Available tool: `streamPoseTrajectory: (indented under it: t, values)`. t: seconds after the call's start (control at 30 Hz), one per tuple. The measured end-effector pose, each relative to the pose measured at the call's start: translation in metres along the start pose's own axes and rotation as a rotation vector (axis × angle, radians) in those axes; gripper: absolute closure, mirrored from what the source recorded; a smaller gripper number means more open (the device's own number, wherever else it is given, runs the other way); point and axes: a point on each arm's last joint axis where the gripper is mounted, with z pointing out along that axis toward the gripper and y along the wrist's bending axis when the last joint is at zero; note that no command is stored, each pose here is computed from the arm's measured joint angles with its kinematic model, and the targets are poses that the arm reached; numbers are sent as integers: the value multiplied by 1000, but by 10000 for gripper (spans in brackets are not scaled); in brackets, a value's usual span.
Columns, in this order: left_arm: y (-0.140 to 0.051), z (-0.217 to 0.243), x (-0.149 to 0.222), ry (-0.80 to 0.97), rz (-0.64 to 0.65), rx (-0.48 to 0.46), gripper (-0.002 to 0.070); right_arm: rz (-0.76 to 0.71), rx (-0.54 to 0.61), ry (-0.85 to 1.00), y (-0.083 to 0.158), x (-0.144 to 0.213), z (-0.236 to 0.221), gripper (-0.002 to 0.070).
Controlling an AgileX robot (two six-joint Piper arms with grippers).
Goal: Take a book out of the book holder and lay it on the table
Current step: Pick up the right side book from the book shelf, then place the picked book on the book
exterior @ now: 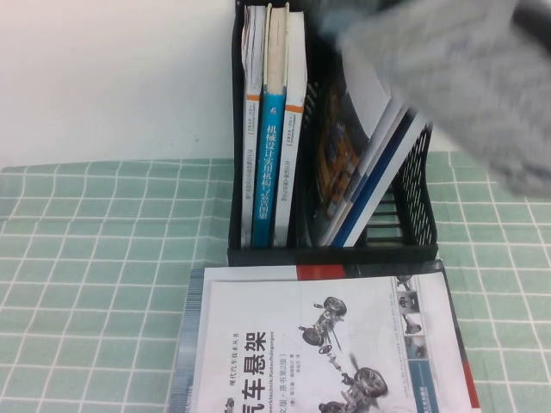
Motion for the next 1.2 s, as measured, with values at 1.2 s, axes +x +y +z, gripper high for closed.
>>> streamPoseTrajectory:
  t: [1.2]
  values:
    - [-14, -70, 9, 64, -54, 439, 677, 2, -818, 364, 205, 87, 93, 650]
